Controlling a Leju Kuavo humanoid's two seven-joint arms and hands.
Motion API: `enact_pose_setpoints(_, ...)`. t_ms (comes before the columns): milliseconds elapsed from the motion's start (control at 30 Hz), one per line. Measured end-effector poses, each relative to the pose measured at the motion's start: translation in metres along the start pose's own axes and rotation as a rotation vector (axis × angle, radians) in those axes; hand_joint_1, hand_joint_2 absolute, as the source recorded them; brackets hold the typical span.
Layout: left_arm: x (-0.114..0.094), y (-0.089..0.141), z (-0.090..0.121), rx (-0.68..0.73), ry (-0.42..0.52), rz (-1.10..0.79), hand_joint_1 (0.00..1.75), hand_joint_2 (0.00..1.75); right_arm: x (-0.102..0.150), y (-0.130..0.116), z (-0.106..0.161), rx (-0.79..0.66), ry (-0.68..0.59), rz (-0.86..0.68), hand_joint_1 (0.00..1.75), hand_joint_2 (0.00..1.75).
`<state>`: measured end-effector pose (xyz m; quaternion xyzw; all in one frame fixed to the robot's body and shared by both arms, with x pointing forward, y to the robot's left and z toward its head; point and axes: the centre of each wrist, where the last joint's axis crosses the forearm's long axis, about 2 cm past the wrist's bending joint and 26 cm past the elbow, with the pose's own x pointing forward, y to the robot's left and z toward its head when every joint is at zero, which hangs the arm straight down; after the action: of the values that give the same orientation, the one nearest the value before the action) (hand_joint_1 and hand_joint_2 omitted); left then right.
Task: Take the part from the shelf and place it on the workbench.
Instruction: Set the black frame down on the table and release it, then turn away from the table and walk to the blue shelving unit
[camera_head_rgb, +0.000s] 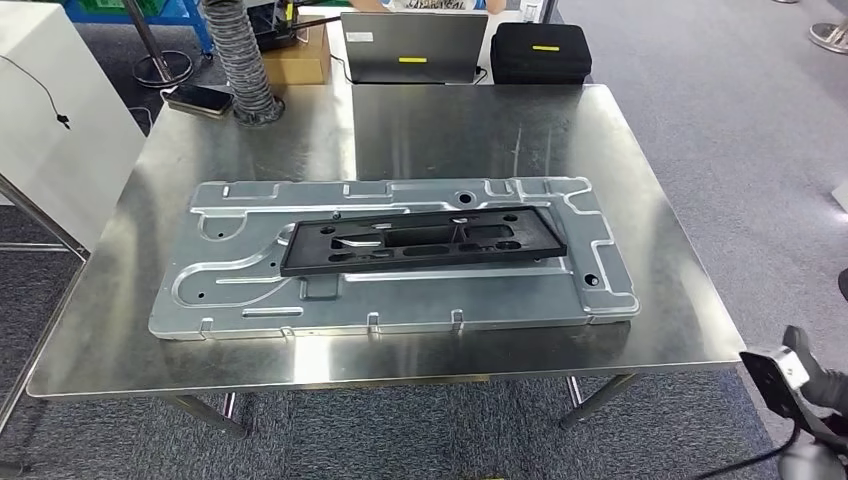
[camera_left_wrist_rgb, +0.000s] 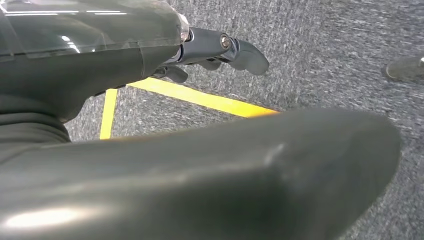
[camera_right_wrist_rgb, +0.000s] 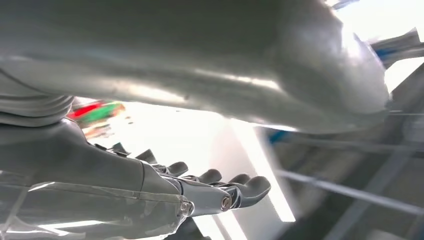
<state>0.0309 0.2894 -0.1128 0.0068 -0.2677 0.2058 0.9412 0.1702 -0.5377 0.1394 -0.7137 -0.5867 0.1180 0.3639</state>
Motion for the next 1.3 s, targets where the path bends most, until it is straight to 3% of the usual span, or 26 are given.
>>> enact_pose_setpoints(267,0.001,-0.001,-0.001,-0.02,-0.016,-0.008,0.0,0.0,-0.041,0.004,0.089,0.261,0.208,0.186,0.0,0.0)
enact_pose_setpoints(467,0.001,-0.002,-0.001,-0.016,0.0,-0.015,0.0,0.0,-0.052,0.016,0.165,0.5,0.399,0.199,0.0,0.0)
enact_pose_setpoints(800,0.003,-0.006,-0.002,-0.024,-0.002,-0.013,0.0,0.0,-0.05,0.021,0.204,0.605,0.525,0.164,0.0,0.0)
enact_pose_setpoints(1033,0.001,-0.011,-0.001,-0.05,0.022,-0.023,0.0,0.0,-0.031,0.033,0.236,0.791,0.666,0.195,0.0,0.0)
enact_pose_setpoints(1300,-0.004,-0.02,0.001,-0.084,0.047,-0.072,0.0,0.0,0.018,0.046,0.292,1.136,1.033,0.124,0.0,0.0)
